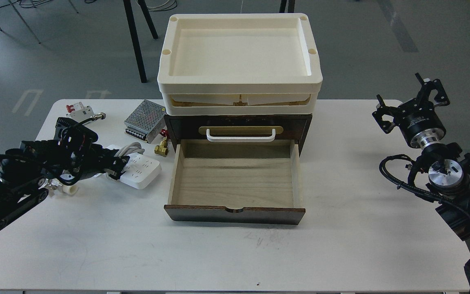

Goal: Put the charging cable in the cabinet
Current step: 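Lower the left gripper onto the white charger with cable and grasp it, then lift the charger with the left gripper up over the cabinet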

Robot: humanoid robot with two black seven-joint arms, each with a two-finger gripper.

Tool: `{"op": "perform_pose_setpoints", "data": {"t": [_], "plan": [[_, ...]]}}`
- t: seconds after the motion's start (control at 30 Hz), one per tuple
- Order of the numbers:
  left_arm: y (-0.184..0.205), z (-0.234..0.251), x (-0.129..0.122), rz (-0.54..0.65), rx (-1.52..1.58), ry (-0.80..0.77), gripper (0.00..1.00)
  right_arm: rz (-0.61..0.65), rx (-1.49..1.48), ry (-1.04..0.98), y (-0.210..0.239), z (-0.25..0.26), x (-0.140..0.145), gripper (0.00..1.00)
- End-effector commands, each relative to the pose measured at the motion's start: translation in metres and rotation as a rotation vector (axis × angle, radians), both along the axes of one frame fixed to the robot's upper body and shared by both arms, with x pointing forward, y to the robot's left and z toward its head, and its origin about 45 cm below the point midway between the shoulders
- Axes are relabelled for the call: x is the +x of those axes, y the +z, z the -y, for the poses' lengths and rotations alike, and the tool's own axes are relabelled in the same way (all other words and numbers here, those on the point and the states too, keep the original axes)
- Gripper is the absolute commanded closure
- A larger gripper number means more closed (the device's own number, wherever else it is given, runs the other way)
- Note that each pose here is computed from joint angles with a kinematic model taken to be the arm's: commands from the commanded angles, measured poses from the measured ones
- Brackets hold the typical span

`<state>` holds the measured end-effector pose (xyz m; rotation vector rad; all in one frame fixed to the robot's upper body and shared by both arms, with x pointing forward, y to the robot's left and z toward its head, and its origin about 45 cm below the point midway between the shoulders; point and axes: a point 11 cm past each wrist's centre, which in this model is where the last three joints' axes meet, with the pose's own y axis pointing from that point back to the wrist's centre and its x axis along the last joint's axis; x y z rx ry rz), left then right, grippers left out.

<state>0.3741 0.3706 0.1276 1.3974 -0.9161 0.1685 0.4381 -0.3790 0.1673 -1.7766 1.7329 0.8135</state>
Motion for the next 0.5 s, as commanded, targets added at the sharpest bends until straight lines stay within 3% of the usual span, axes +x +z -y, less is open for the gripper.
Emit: {"op": "perform_pose_setpoints", "data": {"t": [0.0, 0.23, 0.47], "plan": [[0.004, 0.002, 0.003, 0.004, -0.005, -0.008, 0.91, 0.0, 0.001, -0.001, 0.0, 0.0, 0.0, 0.0], [0.017, 0.005, 0.007, 0.027, -0.018, -0.031, 0.99, 0.0, -0.001, 0.0, 0.0, 0.0, 0.0, 0.0], [0.081, -0.017, 0.008, 0.111, 0.004, -0.081, 1.0, 0.0, 0.001, -0.001, 0.0, 0.0, 0.0, 0.0]]}}
